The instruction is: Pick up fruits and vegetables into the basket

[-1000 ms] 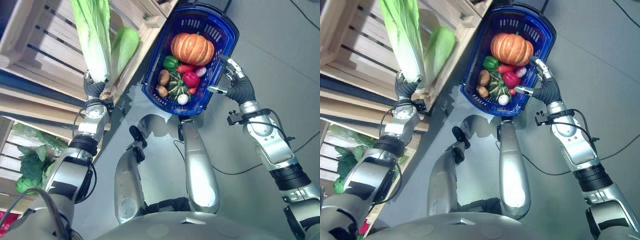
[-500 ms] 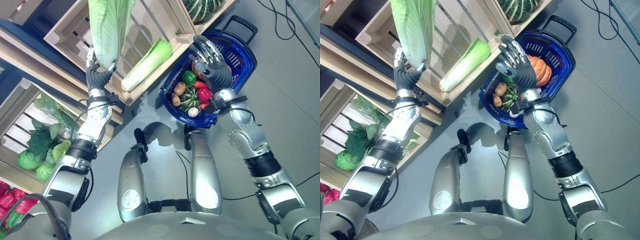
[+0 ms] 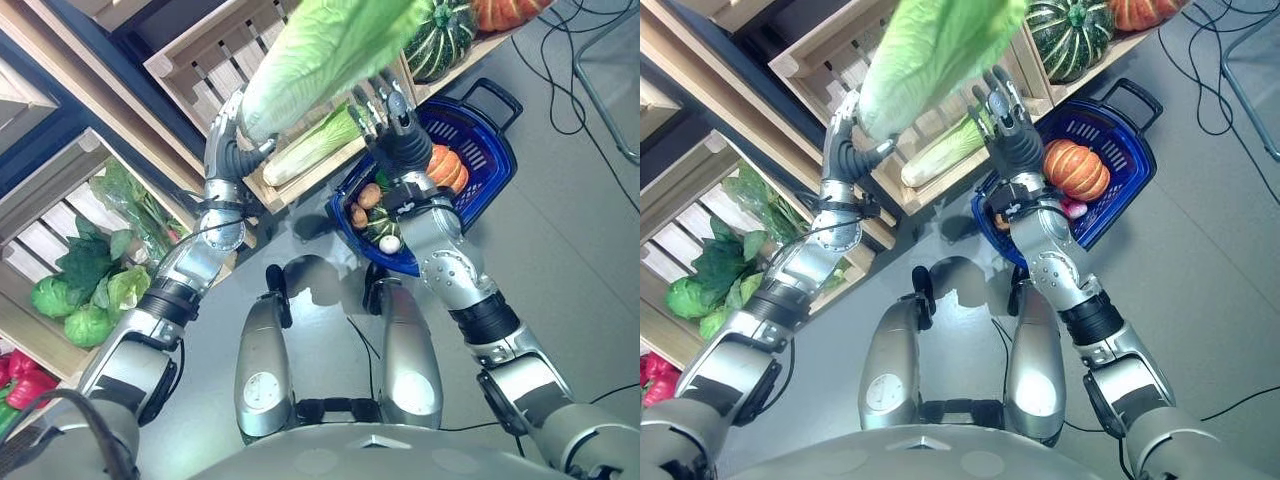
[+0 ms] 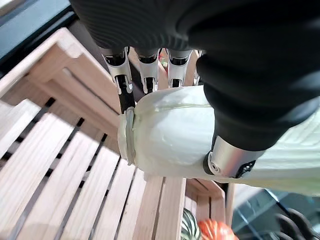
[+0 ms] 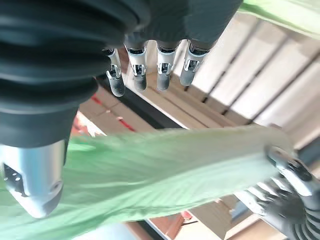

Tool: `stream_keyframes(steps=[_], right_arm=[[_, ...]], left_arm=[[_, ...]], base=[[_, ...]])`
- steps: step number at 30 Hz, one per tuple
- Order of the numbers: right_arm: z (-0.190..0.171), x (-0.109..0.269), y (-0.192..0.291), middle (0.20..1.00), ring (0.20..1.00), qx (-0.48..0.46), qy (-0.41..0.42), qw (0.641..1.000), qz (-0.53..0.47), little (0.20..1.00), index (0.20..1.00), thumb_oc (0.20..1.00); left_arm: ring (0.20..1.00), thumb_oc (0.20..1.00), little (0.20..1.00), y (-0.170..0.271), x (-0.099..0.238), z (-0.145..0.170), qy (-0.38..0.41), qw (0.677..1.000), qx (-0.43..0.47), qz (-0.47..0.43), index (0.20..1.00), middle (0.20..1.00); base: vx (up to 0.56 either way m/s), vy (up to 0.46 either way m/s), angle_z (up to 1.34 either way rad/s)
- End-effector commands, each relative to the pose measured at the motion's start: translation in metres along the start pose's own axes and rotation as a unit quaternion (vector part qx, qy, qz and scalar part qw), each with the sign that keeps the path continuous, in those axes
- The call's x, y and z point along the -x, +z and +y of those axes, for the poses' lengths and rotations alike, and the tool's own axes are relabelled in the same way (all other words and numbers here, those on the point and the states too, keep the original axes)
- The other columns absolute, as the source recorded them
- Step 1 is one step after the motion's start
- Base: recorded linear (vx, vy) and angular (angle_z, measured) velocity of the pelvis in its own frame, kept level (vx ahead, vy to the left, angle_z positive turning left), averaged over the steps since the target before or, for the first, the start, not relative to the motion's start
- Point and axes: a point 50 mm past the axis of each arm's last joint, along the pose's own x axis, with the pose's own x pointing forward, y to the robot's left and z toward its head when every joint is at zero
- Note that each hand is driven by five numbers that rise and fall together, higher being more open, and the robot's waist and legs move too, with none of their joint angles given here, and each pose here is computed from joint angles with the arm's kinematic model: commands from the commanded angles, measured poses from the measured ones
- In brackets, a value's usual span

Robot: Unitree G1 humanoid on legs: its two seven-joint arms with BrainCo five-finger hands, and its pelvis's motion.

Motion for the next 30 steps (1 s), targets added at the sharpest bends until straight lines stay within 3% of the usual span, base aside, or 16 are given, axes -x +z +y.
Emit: stream_keyframes(steps=[1, 13, 23, 25, 30], right_arm=[[0.031, -0.007, 0.011, 1.0, 1.0, -0.047, 0.056, 0.997, -0.036, 1.0, 1.0, 1.0], [0.012, -0.011, -0.009, 1.0, 1.0, -0.04, -0.022, 0.998, 0.031, 1.0, 1.0, 1.0], [0.017, -0.015, 0.016, 1.0, 1.0, 0.048, -0.022, 0.997, -0.05, 1.0, 1.0, 1.0], [0.015, -0.015, 0.027, 1.0, 1.0, 0.056, -0.041, 0.994, -0.082, 1.0, 1.0, 1.0], [0.003, -0.013, 0.038, 1.0, 1.0, -0.023, -0.084, 0.989, -0.121, 1.0, 1.0, 1.0]], left_arm=[[0.2, 0.2, 0.2, 0.049, -0.022, 0.017, 0.024, 0.989, -0.039, -0.143, 0.2, 0.2], [0.2, 0.2, 0.2, 0.059, -0.026, 0.004, -0.022, 0.959, -0.198, -0.201, 0.2, 0.2], [0.2, 0.2, 0.2, 0.063, -0.023, -0.01, -0.099, 0.93, -0.289, -0.202, 0.2, 0.2], [0.2, 0.2, 0.2, 0.062, -0.02, -0.011, -0.1, 0.911, -0.335, -0.217, 0.2, 0.2], [0.2, 0.2, 0.2, 0.064, -0.007, -0.018, -0.125, 0.896, -0.353, -0.238, 0.2, 0.2]], base=[[0.02, -0.01, 0.03], [0.0, 0.002, 0.02], [-0.02, 0.012, 0.0], [-0.04, 0.03, 0.0], [-0.03, 0.016, -0.03]])
